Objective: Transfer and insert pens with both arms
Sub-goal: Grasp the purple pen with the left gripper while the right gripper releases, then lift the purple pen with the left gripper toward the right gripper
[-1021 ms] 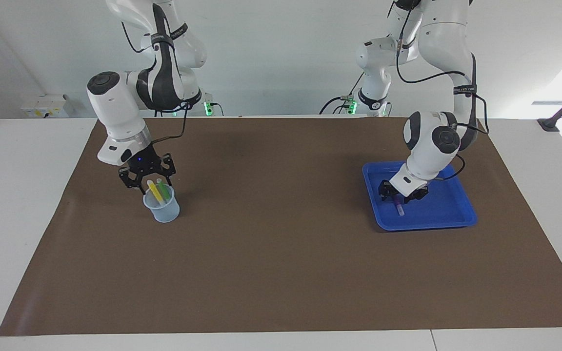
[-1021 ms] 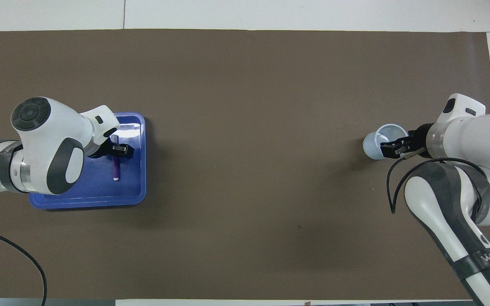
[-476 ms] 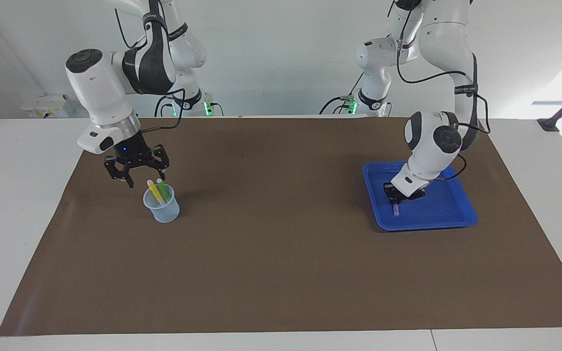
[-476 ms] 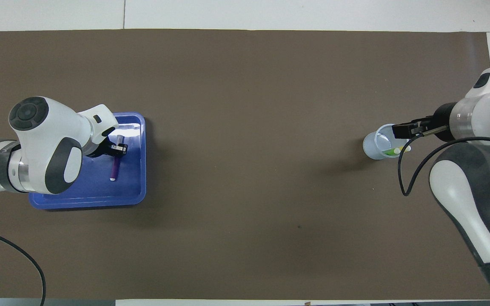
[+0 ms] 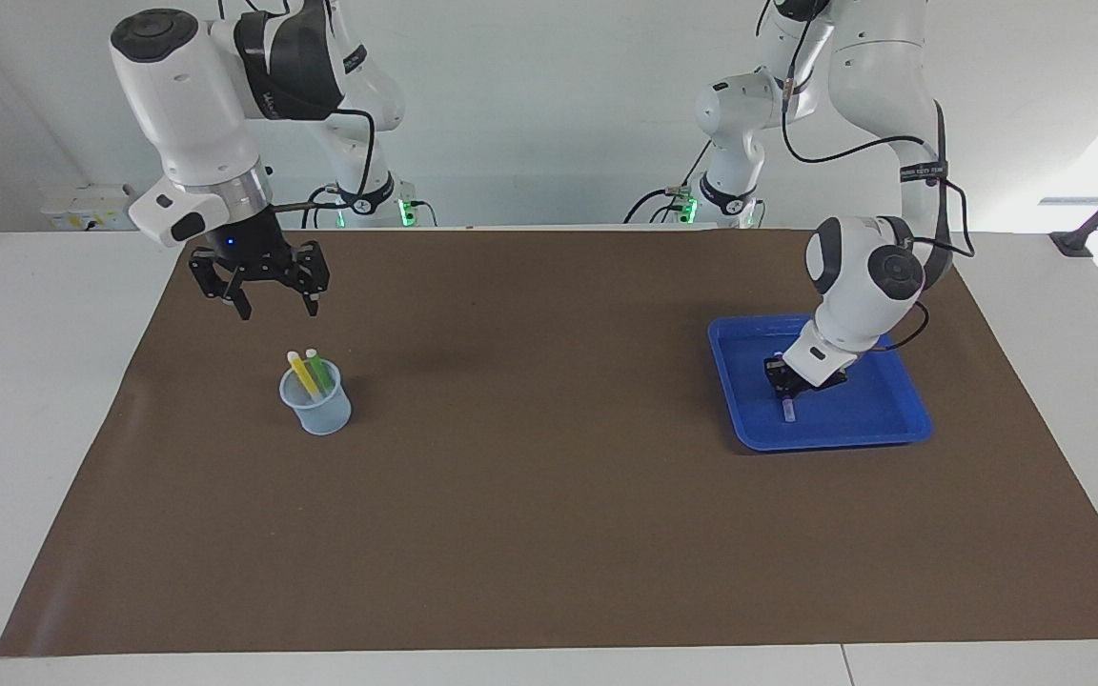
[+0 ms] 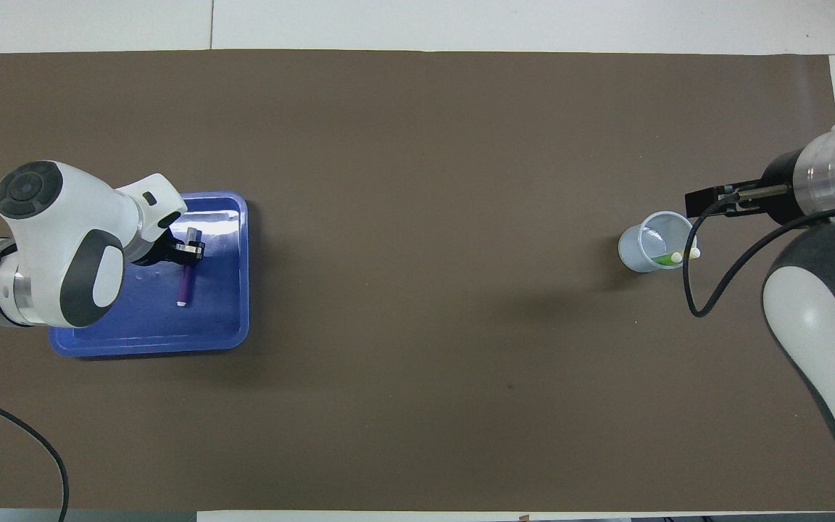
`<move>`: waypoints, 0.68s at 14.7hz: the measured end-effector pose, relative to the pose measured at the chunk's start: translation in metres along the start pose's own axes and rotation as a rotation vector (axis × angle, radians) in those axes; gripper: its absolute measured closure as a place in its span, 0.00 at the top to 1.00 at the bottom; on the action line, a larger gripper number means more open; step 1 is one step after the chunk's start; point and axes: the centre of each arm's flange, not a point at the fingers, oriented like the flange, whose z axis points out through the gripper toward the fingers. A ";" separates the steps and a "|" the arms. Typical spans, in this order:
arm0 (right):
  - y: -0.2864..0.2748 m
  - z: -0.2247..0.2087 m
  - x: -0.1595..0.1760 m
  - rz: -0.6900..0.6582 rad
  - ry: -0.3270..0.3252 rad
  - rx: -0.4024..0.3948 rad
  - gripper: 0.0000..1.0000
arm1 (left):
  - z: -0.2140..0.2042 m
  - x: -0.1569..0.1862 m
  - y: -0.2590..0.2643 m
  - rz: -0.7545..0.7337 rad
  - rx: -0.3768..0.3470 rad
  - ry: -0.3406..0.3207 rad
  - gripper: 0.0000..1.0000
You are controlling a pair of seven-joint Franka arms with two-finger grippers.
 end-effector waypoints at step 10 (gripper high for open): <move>-0.028 -0.045 0.002 0.030 -0.044 0.008 0.89 | -0.134 0.022 0.019 -0.661 -0.373 -0.190 0.17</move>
